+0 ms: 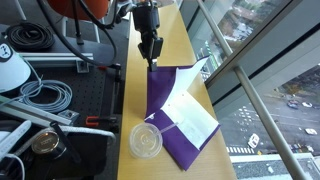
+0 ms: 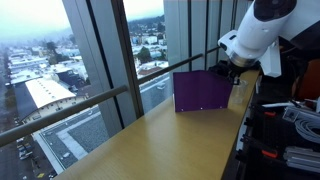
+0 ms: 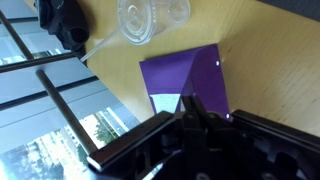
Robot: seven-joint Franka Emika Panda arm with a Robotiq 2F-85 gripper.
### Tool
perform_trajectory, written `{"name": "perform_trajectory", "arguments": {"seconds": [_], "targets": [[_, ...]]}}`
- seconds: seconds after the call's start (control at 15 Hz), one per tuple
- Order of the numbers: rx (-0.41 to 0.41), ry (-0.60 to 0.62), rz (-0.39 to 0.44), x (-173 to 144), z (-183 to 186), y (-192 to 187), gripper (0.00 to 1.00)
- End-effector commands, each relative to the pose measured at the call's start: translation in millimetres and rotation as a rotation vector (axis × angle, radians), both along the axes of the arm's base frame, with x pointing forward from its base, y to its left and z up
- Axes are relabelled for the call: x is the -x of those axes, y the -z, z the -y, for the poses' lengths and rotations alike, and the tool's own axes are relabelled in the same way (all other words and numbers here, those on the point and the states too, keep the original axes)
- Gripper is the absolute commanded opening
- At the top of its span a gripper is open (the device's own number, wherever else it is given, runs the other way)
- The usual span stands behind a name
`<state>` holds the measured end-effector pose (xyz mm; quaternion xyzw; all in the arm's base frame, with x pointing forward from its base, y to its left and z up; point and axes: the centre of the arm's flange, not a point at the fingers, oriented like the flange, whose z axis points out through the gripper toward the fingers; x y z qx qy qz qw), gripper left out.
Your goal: Open the file
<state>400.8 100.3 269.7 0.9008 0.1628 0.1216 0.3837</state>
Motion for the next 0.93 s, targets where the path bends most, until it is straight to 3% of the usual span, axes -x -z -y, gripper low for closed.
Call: {"name": "perform_trajectory", "arguments": {"seconds": [0.0,0.33,0.53,0.87], "targets": [[0.021,-0.033,0.014,23.7,-20.7,14.6,0.00],[-0.043,-0.058,-0.010,31.1,-41.1,24.9,0.00],[-0.153,-0.060,-0.034,33.3,-52.1,-19.6,0.00],[-0.337,-0.064,-0.086,6.2,-68.8,-68.5,0.00]]}}
